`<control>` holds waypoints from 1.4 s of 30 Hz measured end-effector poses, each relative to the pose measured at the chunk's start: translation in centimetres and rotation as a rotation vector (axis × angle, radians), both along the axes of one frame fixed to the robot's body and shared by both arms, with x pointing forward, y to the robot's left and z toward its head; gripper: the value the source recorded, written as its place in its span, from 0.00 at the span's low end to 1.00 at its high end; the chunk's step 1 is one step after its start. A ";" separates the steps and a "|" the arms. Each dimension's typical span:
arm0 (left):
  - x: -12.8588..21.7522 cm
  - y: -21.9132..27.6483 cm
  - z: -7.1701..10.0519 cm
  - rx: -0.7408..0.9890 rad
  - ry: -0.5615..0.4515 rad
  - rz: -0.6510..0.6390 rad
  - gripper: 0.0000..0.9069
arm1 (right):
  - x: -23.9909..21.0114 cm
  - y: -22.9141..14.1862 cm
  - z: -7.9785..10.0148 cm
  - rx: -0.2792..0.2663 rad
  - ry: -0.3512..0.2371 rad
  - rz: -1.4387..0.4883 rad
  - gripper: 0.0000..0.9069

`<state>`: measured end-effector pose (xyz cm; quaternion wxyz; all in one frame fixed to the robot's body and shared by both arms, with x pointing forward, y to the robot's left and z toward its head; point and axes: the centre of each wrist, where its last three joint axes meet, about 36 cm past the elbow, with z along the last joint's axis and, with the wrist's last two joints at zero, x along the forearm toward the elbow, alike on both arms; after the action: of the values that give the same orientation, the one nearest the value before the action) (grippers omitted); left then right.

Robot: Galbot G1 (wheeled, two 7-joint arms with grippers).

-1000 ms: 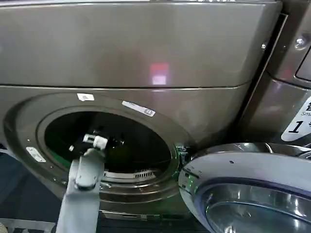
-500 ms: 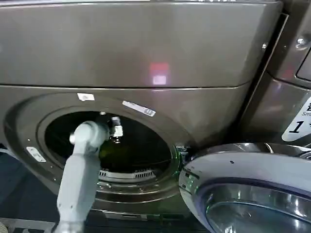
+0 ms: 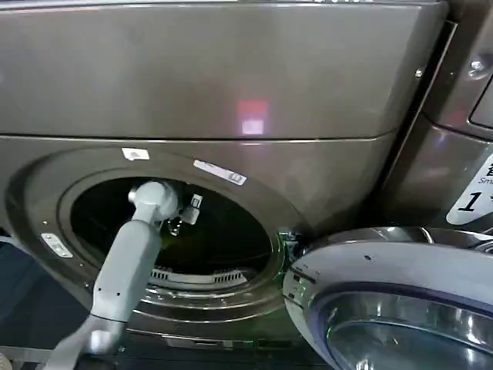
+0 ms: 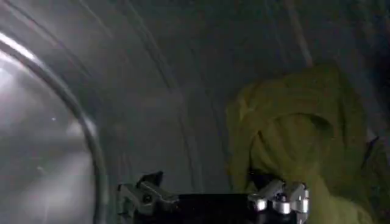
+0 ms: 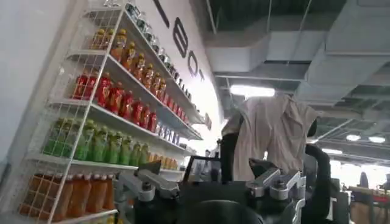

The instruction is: Grasp the clothes from the dryer.

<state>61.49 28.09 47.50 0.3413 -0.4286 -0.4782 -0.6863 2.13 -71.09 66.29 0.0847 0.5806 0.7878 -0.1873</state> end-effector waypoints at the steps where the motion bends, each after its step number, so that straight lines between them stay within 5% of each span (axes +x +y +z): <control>1: 0.0 0.1 -0.2 -0.008 0.006 0.005 1.00 | 0.0 0.0 0.0 0.000 0.000 0.000 1.00; 2: 0.1 0.2 -0.4 -0.016 0.013 0.009 0.87 | 0.0 0.0 0.0 0.000 0.000 0.000 1.00; 3: 0.1 0.3 -0.6 -0.025 0.020 0.013 0.00 | 0.0 0.0 0.0 0.000 0.000 0.000 1.00; 24: -0.2 1.1 -1.9 -0.317 0.121 0.018 0.00 | 0.4 -0.1 -0.7 0.012 0.006 0.008 1.00; 31: -0.2 1.2 -1.0 -0.398 0.108 0.038 0.00 | 0.8 0.1 -0.6 0.015 -0.003 0.031 1.00; 34: 0.2 1.2 -0.1 -0.461 0.043 0.058 0.00 | 1.1 0.3 -0.6 0.021 -0.014 0.045 1.00; 42: 1.4 -0.3 3.4 -0.732 -0.334 0.164 0.00 | 1.8 0.9 -1.2 0.035 -0.027 0.077 1.00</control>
<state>62.87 27.76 50.94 0.1375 -0.3648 -0.7724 -0.5014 3.96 -70.16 65.09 0.0921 0.5538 0.8115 -0.1624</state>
